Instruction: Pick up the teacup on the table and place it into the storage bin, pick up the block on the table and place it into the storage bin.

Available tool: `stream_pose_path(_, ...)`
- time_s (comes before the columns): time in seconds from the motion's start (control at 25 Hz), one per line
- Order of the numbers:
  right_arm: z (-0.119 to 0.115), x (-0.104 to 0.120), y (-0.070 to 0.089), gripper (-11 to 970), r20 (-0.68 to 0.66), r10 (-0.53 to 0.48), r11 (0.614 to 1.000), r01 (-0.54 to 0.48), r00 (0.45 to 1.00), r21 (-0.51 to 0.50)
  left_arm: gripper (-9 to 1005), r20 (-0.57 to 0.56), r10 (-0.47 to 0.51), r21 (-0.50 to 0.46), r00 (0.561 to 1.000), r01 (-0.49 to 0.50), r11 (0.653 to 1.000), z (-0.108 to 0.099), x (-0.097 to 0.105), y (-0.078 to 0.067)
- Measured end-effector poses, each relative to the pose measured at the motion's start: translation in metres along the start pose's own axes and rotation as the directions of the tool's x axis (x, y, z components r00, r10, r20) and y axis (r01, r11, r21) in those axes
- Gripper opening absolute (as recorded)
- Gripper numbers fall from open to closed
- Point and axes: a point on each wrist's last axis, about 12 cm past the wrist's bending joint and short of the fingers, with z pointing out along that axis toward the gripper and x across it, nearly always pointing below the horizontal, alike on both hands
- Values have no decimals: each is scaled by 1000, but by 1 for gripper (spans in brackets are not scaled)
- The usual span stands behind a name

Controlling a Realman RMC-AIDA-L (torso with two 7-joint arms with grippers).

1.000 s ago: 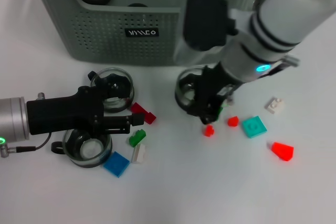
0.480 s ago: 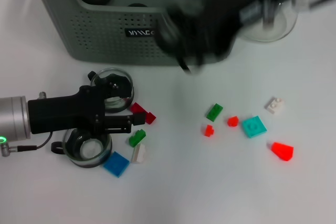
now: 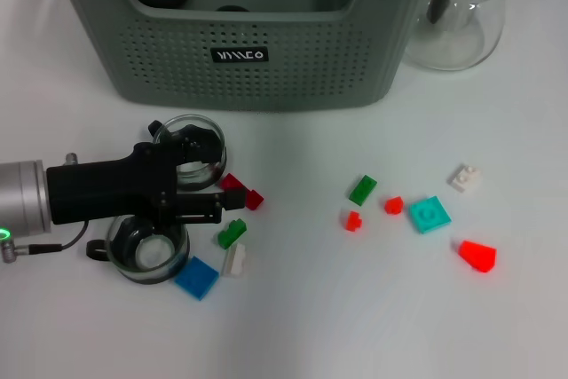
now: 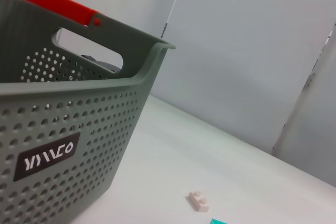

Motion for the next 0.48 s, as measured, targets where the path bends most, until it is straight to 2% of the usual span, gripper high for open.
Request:
stream_pose_path(0.2, 43, 15, -19, 54, -102, -2, 993, 14, 995, 117, 877, -1, 1, -5, 1000, -1, 1000, 0, 0, 1)
stream_pose_path(0.48, 105, 44, -21, 54, -266, -63, 965, 127, 962, 231, 878, -1, 3, -7, 1000, -3, 1000, 0, 0, 1)
